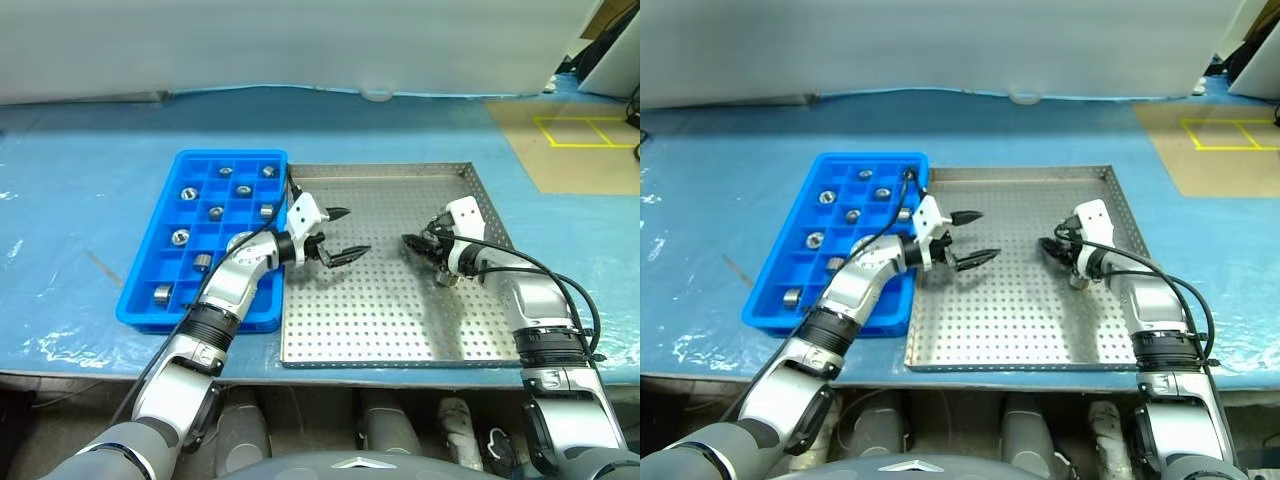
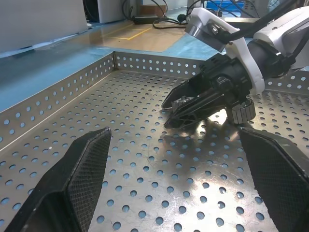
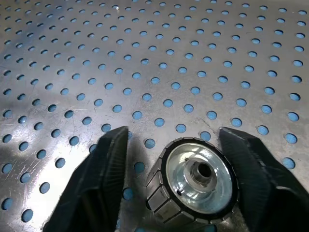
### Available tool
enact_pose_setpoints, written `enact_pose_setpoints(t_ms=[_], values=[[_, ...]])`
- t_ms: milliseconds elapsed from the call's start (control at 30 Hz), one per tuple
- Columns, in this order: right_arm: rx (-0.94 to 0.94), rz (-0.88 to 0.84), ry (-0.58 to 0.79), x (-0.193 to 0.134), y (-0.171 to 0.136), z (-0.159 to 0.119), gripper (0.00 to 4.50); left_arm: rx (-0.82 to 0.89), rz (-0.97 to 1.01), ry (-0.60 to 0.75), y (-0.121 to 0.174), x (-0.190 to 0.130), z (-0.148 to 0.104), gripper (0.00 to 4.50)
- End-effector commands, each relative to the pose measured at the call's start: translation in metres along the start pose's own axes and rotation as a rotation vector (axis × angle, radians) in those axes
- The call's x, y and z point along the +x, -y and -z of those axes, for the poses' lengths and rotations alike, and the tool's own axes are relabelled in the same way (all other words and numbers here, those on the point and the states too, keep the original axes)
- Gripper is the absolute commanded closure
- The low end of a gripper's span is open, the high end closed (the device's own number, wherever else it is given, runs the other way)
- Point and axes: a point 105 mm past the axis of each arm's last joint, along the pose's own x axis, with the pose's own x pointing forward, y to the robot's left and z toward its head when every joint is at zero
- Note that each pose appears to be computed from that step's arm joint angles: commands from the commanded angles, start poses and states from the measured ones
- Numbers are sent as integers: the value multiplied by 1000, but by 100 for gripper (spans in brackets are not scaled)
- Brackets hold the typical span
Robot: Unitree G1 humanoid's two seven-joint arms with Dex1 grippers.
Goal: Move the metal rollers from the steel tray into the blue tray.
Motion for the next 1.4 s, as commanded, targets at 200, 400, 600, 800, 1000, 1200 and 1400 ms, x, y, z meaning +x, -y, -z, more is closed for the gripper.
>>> enact_pose_setpoints(t_ms=[200,400,600,800,1000,1200,1400], values=[[-49,-27,111,-4,-4,-31,275,43,-3,51,-6,-2,-19,2],[-123,-244,333,-11,-49,-82,275,41,-120,74,-24,-31,-28,2],[-165,-448,383,-7,-84,-96,275,42,-223,49,-29,-63,-30,2],[-202,-611,417,6,-117,-114,275,34,-341,23,-24,-94,-28,2],[-235,-695,397,34,-147,-132,275,16,-484,-5,-18,-122,-21,2],[-284,-828,342,53,-184,-126,275,16,-603,-21,-10,-143,-20,2],[-322,-897,284,62,-203,-111,275,11,-667,-40,-2,-156,-20,2]])
